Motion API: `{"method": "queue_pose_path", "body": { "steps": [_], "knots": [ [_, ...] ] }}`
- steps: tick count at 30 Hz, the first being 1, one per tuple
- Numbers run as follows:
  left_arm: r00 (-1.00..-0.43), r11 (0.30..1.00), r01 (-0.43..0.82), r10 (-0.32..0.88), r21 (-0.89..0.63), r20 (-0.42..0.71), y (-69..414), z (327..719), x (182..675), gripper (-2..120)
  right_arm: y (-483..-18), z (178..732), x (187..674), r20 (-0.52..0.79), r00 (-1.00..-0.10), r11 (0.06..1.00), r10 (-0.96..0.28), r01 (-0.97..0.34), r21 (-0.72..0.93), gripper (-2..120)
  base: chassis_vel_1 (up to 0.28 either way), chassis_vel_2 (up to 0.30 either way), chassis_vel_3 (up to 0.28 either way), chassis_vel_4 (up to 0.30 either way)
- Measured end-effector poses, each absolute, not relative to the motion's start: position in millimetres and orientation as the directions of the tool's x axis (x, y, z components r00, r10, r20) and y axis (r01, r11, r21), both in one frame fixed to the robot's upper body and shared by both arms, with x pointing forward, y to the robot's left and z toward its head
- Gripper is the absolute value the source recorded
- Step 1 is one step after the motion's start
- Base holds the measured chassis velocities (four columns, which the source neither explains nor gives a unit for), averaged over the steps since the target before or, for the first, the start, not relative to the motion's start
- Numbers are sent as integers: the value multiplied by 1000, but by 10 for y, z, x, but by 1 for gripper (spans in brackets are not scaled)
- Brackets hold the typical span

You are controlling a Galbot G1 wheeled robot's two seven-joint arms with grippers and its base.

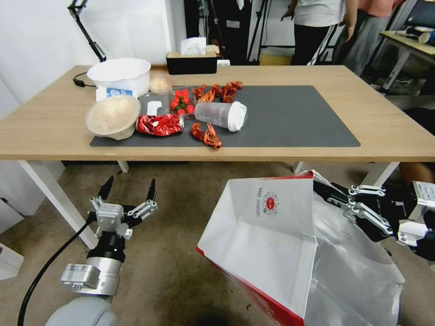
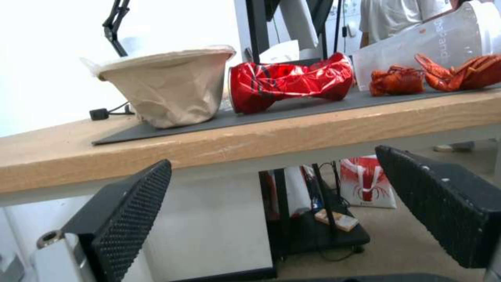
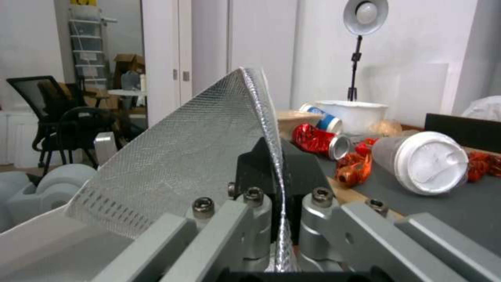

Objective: Pick up the food delivery bag from the floor and place it on the table.

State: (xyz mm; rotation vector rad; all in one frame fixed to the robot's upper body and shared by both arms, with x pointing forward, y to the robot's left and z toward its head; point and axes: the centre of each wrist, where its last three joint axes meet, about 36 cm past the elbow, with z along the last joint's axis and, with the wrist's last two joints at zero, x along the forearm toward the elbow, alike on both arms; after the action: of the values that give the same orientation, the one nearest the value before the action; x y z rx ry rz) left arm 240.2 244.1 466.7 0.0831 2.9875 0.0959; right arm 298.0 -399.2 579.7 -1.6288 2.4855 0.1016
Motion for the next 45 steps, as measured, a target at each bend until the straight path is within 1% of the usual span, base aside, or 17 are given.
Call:
{"method": "queue_pose_path", "body": {
  "steps": [45],
  "knots": [
    [-990, 997, 31, 40, 65, -137, 2456, 4573, 2389, 98, -3980, 5737, 2978, -186, -403, 415, -896, -909, -30, 0, 0, 0, 0, 0]
  ]
}}
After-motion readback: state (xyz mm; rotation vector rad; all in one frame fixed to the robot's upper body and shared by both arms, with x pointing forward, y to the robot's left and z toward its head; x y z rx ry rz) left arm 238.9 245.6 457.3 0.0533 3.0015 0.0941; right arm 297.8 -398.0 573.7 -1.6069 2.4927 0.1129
